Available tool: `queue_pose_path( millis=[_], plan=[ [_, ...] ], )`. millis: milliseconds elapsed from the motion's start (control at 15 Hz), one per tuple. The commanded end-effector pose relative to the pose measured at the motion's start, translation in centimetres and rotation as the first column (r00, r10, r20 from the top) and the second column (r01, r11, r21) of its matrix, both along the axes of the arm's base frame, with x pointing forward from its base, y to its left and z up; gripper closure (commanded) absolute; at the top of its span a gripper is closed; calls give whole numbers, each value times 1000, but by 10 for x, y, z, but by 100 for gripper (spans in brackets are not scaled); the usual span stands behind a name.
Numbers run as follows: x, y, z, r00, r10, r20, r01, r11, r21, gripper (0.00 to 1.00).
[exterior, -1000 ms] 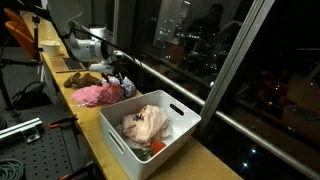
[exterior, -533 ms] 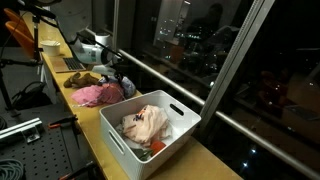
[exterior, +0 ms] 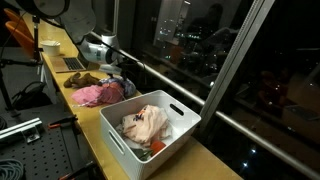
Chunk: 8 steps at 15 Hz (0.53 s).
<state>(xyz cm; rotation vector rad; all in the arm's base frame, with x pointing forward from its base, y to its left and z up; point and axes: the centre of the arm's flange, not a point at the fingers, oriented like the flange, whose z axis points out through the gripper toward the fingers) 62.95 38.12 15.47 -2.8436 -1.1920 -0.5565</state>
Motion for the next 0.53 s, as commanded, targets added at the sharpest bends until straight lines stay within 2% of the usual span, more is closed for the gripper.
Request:
queue_pose_path(
  millis=[0,333,400,467],
  plan=[
    [19,6,-15,1000,8,-23,-8,1000,14,0],
    [12,13,-55,997,12,-79,-10,999,36,0],
    [10,13,-61,996,13,-88,-9,999,39,25],
    [10,12,-65,995,13,-94,-9,999,41,26]
  ],
)
